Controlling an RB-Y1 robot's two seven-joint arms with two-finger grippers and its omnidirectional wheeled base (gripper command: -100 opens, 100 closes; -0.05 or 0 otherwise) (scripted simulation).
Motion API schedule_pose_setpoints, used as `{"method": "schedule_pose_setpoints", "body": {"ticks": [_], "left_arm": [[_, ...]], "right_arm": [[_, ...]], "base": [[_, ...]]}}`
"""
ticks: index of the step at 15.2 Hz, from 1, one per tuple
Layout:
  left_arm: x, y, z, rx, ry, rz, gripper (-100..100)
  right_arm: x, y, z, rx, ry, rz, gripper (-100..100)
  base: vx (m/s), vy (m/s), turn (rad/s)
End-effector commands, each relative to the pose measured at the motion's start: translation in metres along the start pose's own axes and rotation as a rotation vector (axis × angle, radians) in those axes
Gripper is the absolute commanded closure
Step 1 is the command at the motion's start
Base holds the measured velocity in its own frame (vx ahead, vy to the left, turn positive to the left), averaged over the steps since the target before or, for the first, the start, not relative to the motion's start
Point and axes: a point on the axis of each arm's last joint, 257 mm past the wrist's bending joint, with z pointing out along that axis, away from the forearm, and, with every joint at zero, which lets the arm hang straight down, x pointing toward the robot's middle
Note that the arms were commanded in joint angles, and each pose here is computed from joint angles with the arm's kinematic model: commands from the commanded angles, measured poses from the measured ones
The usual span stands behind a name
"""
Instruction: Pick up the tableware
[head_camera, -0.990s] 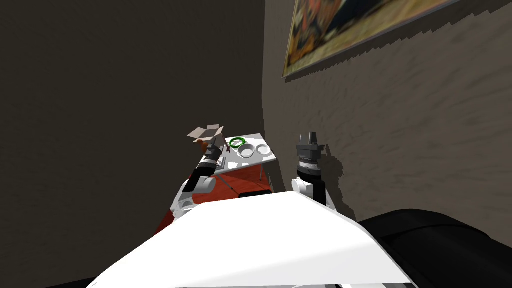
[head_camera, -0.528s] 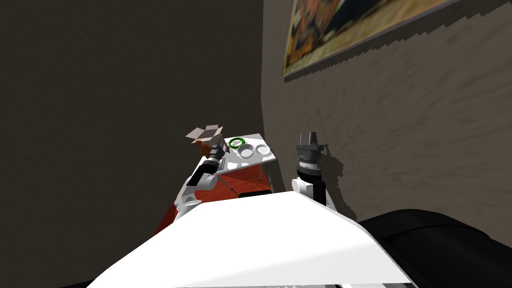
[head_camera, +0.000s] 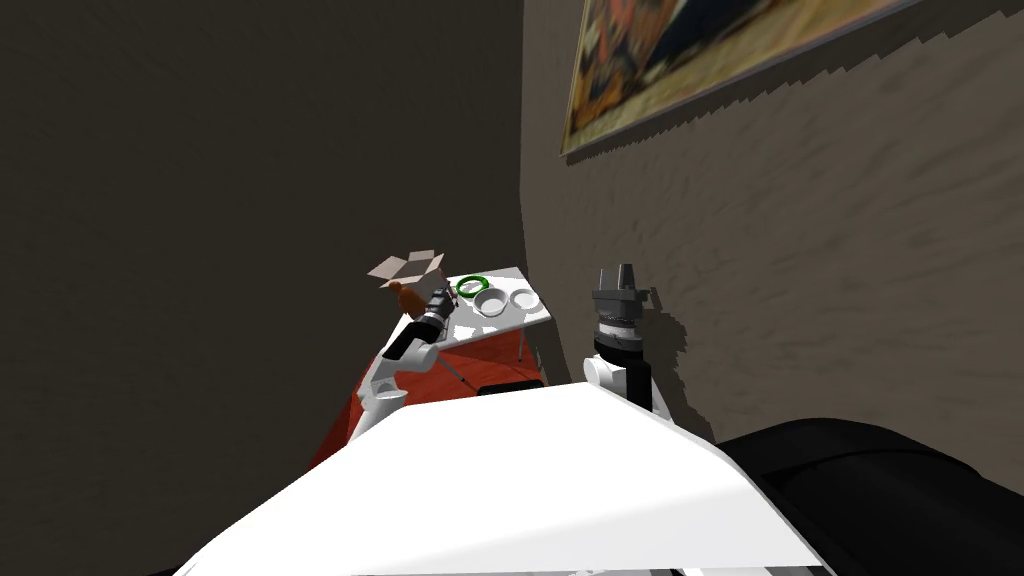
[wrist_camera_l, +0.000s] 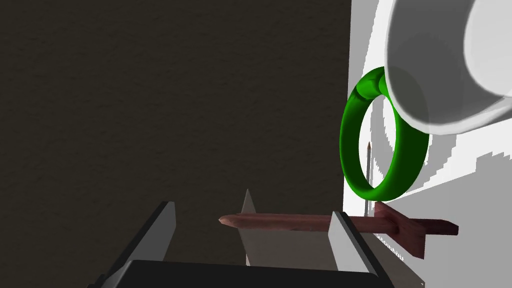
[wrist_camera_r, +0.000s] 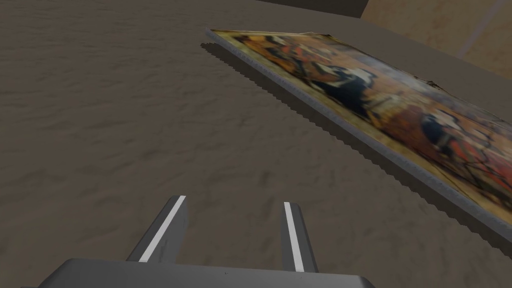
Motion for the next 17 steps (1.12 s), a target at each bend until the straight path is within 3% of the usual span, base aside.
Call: {"method": "schedule_pose_setpoints", "body": {"ticks": [1, 8, 12, 17], "left_arm": [[0.006, 0.009, 0.008, -0.043, 0.014, 0.004, -100], [0.009, 0.033, 0.014, -0.143, 0.024, 0.010, -100], [0.019, 0.049, 0.027, -0.228, 0.049, 0.023, -100], [0.023, 0.070, 0.029, -0.323, 0.057, 0.032, -100]], "right_arm": [[0.000, 0.000, 0.000, 0.000, 0.000, 0.000, 0], [0.000, 0.000, 0.000, 0.000, 0.000, 0.000, 0], [0.000, 0.000, 0.000, 0.000, 0.000, 0.000, 0], [0.000, 0.000, 0.000, 0.000, 0.000, 0.000, 0]], "base": [[0.003, 0.006, -0.049], [0.004, 0.007, -0.030], [0.005, 0.009, -0.041], [0.005, 0.009, -0.036]]}}
